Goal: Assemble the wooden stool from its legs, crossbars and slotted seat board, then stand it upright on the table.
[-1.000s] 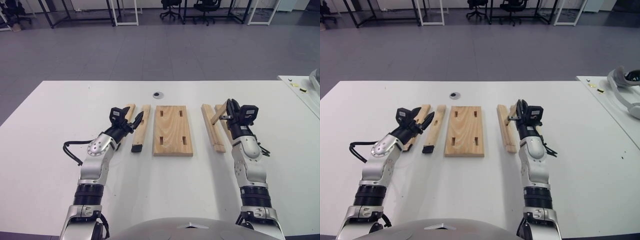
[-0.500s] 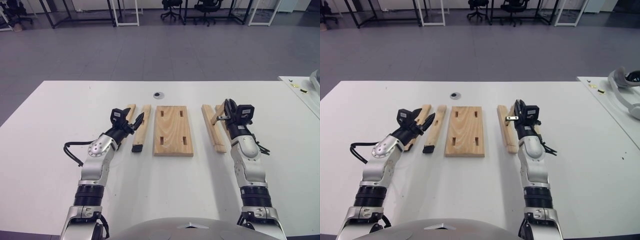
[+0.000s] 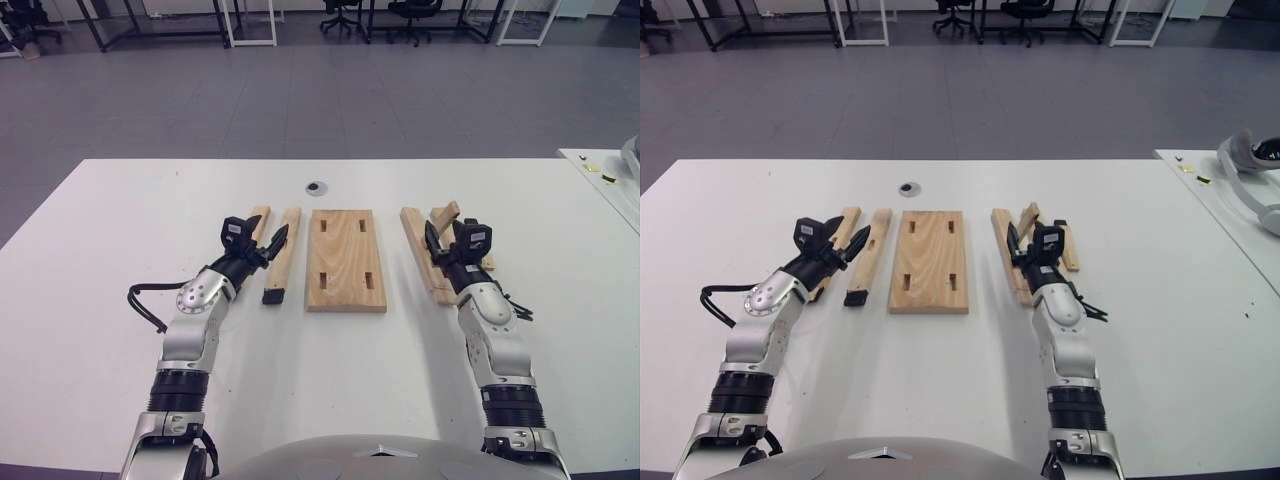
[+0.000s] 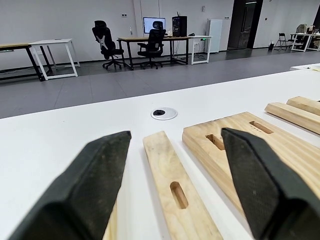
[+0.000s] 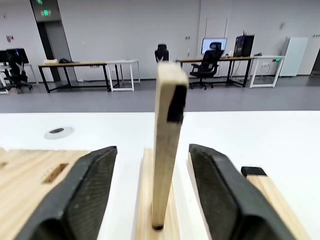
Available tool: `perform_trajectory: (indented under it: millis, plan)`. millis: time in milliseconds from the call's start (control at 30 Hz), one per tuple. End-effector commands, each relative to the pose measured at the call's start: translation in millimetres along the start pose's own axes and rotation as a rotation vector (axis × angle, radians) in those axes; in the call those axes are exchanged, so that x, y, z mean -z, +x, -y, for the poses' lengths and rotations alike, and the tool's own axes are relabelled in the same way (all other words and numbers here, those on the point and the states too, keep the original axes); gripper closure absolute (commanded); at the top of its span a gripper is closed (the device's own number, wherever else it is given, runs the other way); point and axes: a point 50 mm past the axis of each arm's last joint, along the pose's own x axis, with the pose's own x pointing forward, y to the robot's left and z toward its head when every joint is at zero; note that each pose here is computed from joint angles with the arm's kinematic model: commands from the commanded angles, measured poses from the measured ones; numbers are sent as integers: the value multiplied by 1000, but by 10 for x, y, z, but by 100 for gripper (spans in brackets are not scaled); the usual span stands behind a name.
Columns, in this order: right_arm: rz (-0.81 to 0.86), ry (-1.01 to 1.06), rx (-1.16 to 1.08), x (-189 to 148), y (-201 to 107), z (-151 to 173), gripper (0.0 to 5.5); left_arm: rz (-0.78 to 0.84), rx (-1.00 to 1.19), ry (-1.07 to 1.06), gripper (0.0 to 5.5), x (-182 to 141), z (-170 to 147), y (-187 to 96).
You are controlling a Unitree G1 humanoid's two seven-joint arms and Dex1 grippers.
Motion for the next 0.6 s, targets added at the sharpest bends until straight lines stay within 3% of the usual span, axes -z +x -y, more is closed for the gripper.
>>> perform_trajectory:
  millis: [33,67,600]
  plan:
    - [-74,-21,1,-24,3,36,211,-3,-12,4,217,12,10,-11]
    - [-106,-27,2,-16,1,42,193,-3,-12,3,217,14,13,-11]
    - [-506,-22,-44,245,-169,25,193,-4,-19,-3,217,30,24,-4]
